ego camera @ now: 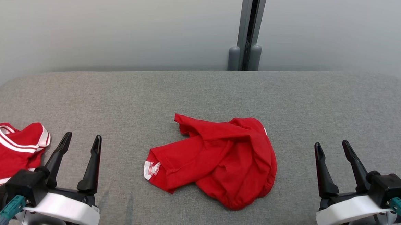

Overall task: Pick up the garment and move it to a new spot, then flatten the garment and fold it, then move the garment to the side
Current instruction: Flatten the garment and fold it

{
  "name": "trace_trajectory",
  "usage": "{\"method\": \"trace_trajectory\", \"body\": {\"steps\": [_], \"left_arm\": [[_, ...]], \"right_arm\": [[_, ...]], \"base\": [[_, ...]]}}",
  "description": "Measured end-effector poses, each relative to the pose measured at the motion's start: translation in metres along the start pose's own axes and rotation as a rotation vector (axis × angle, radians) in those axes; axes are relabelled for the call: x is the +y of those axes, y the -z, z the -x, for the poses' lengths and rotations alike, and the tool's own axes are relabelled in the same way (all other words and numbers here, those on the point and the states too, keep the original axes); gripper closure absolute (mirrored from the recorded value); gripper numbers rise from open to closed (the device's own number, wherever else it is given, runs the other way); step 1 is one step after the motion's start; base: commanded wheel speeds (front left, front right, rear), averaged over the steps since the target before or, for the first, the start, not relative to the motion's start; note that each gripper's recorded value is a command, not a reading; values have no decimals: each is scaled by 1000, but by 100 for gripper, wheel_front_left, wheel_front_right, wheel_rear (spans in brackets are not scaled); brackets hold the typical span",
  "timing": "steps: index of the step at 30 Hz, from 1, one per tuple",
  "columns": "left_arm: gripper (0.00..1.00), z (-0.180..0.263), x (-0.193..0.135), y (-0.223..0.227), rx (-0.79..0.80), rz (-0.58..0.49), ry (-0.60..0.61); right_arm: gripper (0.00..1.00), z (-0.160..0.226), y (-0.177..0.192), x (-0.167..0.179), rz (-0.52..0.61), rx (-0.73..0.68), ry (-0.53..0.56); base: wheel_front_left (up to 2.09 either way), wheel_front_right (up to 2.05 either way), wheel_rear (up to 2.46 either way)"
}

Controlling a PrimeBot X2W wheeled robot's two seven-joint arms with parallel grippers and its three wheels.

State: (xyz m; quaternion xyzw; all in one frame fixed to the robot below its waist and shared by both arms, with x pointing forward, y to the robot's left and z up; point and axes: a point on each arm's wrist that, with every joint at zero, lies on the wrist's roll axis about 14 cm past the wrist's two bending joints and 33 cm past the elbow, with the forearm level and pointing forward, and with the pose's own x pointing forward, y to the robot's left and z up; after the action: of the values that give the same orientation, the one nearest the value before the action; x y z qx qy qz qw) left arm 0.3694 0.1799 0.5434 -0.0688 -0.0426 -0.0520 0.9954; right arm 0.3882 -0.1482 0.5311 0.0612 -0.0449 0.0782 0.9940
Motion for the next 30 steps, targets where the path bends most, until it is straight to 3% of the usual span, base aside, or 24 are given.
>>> {"method": "trace_trajectory", "body": {"steps": [20,30], "left_arm": [[0,1,1,3,22,6,-17],[0,-3,3,11,43,15,-34]], "right_arm": [[0,-1,2,1,0,10,-3],[0,14,60,87,61,235,-277]], "base": [[0,0,0],[0,0,0]]}}
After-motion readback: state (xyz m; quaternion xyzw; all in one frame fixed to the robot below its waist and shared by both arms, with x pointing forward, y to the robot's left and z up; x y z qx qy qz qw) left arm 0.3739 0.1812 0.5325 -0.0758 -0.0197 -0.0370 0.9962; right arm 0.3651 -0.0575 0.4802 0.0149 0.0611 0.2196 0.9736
